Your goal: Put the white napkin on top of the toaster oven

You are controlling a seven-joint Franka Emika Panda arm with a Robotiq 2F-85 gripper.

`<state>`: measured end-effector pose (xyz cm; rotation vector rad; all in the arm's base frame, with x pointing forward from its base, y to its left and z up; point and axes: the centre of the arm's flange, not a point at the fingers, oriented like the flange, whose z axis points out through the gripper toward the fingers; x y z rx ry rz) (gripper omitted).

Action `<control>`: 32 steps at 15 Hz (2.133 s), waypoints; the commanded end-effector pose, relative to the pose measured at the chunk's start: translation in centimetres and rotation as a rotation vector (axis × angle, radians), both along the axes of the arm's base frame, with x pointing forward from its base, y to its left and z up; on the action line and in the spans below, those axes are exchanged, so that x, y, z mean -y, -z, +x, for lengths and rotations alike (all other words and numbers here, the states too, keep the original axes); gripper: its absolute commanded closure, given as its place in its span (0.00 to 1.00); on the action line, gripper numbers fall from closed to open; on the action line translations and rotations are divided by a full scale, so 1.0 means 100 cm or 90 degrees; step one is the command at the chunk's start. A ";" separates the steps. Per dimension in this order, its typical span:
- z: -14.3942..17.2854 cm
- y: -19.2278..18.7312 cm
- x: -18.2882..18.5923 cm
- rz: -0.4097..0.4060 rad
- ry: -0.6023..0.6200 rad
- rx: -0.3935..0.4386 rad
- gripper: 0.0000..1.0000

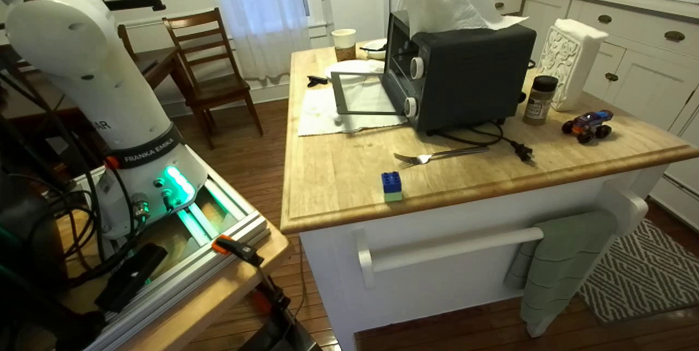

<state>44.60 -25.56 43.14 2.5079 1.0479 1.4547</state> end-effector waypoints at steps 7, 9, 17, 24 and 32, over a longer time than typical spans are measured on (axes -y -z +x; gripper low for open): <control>0.057 0.023 0.011 -0.006 -0.009 -0.048 0.32; 0.054 0.022 0.014 0.001 0.002 -0.067 0.18; -0.022 -0.041 0.039 0.064 0.090 -0.213 0.00; -0.113 -0.083 0.063 0.178 0.216 -0.348 0.00; -0.147 -0.086 0.085 0.261 0.230 -0.383 0.00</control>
